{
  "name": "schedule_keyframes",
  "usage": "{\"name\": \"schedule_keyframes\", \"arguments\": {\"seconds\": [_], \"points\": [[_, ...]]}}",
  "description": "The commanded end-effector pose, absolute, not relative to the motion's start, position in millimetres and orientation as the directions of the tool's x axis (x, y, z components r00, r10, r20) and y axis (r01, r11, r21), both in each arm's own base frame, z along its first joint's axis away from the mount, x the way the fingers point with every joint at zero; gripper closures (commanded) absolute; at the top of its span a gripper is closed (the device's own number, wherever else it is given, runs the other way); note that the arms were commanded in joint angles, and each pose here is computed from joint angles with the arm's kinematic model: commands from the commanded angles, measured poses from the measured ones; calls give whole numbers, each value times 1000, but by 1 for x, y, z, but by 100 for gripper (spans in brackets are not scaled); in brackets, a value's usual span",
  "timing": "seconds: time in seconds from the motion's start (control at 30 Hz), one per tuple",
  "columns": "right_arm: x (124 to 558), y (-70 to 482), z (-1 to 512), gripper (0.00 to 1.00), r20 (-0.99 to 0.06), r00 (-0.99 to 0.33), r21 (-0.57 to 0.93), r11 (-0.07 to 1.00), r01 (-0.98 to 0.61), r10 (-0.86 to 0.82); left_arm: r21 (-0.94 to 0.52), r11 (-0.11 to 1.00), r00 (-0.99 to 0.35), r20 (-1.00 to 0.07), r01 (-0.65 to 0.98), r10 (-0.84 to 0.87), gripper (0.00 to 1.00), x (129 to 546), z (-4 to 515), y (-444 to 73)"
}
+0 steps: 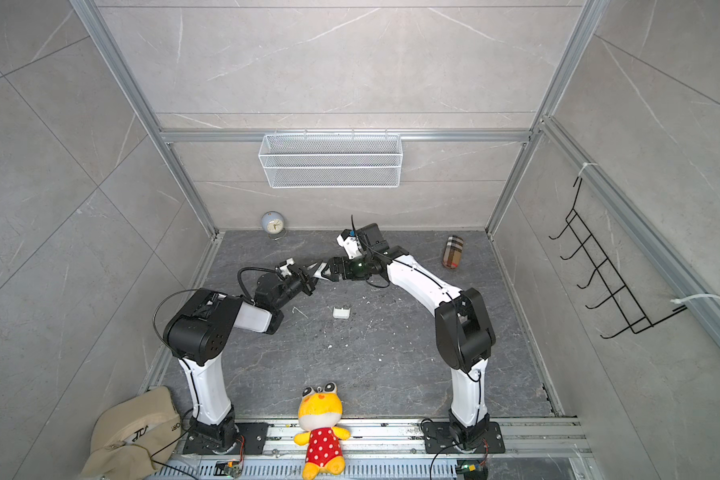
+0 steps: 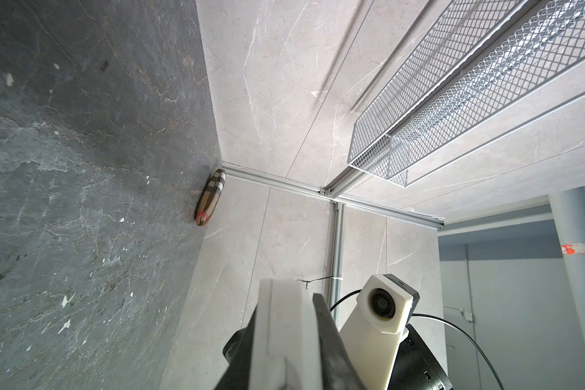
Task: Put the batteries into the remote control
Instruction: 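Lift the right gripper away from the remote toward the white cover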
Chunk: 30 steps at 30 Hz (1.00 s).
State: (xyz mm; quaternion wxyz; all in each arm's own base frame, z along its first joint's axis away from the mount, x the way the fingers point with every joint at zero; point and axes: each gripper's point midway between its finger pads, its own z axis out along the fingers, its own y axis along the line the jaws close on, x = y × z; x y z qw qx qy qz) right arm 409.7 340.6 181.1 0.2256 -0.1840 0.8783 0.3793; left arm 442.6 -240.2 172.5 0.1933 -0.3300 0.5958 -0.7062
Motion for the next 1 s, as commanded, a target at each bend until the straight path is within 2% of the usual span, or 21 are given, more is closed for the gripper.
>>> {"name": "schedule_keyframes", "arguments": {"seconds": [0.0, 0.17, 0.33, 0.57, 0.9, 0.97], "points": [[413, 335, 203, 1, -543, -833, 617, 625, -478, -101, -966, -257, -728, 166, 15, -665, 95, 443, 222, -240], [424, 311, 215, 1, -484, -874, 706, 609, -362, 41, -967, -255, -726, 162, 19, -668, 95, 443, 222, -239], [424, 297, 212, 1, -345, -924, 809, 552, -203, 167, -967, -254, -721, 160, 23, -674, 95, 445, 221, -238], [418, 307, 205, 6, -155, -937, 921, 389, -22, 314, -968, -251, -712, 155, 30, -684, 95, 448, 221, -237], [409, 330, 201, 13, -135, -945, 927, 375, -14, 298, -968, -248, -711, 154, 29, -686, 95, 448, 221, -238], [409, 333, 200, 17, -127, -944, 930, 368, -7, 303, -968, -249, -711, 154, 31, -686, 95, 448, 222, -238]]}}
